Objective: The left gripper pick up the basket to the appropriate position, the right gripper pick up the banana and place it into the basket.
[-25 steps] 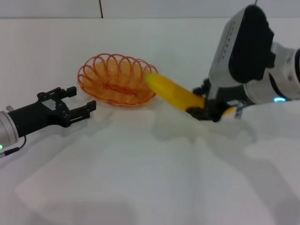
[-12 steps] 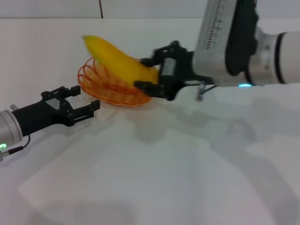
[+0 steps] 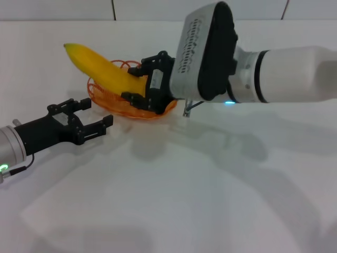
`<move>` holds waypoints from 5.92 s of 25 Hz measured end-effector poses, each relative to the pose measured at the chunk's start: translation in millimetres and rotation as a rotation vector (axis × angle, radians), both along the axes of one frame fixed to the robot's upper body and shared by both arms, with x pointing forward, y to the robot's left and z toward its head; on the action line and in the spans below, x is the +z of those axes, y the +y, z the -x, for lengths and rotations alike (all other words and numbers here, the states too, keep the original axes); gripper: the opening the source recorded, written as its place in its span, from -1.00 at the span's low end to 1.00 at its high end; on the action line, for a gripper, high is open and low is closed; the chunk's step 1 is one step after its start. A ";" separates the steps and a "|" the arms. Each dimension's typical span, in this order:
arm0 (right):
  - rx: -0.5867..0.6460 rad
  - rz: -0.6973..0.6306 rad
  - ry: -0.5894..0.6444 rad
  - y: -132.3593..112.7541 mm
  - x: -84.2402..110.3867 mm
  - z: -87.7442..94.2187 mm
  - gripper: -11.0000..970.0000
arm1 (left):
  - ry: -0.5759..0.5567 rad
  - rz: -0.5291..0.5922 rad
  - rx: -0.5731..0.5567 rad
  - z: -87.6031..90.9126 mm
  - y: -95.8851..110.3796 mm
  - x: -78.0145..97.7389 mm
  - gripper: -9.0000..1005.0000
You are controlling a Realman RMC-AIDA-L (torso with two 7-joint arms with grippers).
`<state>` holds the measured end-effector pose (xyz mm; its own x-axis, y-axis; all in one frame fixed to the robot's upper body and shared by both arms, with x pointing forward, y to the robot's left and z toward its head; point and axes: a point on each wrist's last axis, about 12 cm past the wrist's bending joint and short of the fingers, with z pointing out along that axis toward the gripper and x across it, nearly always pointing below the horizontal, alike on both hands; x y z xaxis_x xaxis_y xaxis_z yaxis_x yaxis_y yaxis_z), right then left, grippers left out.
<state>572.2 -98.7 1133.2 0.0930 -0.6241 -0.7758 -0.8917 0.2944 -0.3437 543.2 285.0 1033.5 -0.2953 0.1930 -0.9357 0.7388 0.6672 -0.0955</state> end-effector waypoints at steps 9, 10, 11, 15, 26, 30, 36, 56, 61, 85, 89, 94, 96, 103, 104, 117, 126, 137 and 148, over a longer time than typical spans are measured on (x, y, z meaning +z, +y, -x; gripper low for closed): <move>-0.021 0.017 -0.040 5.6 -7.3 -4.0 -0.01 | -0.005 -0.003 -0.006 0.4 -1.9 -0.8 0.60; -0.021 0.024 -0.039 6.4 -9.1 -4.9 -0.01 | -0.005 -0.004 -0.006 0.3 -2.0 -0.7 0.60; -0.019 0.032 -0.037 7.4 -11.1 -6.2 -0.01 | -0.005 -0.004 -0.007 0.2 -2.0 -0.7 0.60; -0.021 0.064 -0.016 9.1 -17.9 -12.6 -0.01 | -0.006 -0.004 -0.008 0.0 -2.2 -0.6 0.60; -0.046 0.088 -0.009 9.8 -24.1 -21.6 -0.01 | -0.008 -0.005 -0.010 -0.8 -2.9 0.0 0.60; -0.049 0.092 -0.007 9.3 -25.0 -22.6 0.00 | -0.008 -0.004 -0.010 -1.0 -3.0 0.1 0.60; -0.049 0.091 -0.007 9.4 -24.8 -22.7 0.00 | -0.008 -0.004 -0.010 -1.0 -3.0 0.2 0.60; -0.051 0.040 -0.031 7.5 -15.4 -13.2 0.49 | -0.017 -0.015 -0.007 4.2 0.0 -3.2 0.60; -0.048 0.001 -0.040 2.3 -6.0 -4.4 0.49 | -0.013 -0.015 0.000 6.5 1.6 -4.9 0.60; 0.022 -0.218 0.169 -84.3 -8.4 9.4 0.47 | -0.047 -0.012 0.009 10.7 0.9 -7.1 0.60; -0.005 -0.217 0.184 -90.7 -21.0 8.3 0.47 | -0.049 -0.013 0.008 10.9 0.8 -7.3 0.60; -0.065 -0.233 0.204 -105.5 -33.4 4.2 0.47 | -0.051 -0.014 0.005 10.3 0.1 -6.9 0.60; -0.088 -0.236 0.211 -111.5 -36.6 3.2 0.47 | -0.052 -0.014 0.004 10.3 0.0 -6.8 0.60; -0.079 -0.218 0.217 -119.3 -44.4 6.8 0.48 | -0.053 -0.007 0.013 10.7 1.2 -6.6 0.60; -0.077 -0.216 0.221 -119.9 -45.5 8.0 0.48 | -0.053 -0.007 0.014 10.8 1.4 -6.7 0.60; -0.110 -0.214 0.258 -132.1 -56.3 10.7 0.49 | -0.053 -0.007 0.013 10.9 1.2 -6.7 0.60; -0.084 -0.216 0.260 -132.3 -56.4 14.0 0.52 | -0.069 -0.015 0.021 14.9 2.6 -9.6 0.60; -0.108 -0.231 0.272 -136.5 -58.7 13.6 0.57 | -0.076 -0.012 0.028 15.6 2.6 -10.2 0.60; -0.136 -0.250 0.275 -139.7 -59.2 11.8 0.83 | -0.077 -0.012 0.027 15.3 2.4 -10.0 0.60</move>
<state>560.5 -238.5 1074.0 -0.2101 -0.4052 -0.8898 -0.8876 0.4607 -0.0002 527.9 287.5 1023.5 -0.2279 0.1968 -0.9536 0.7252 0.6879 -0.0313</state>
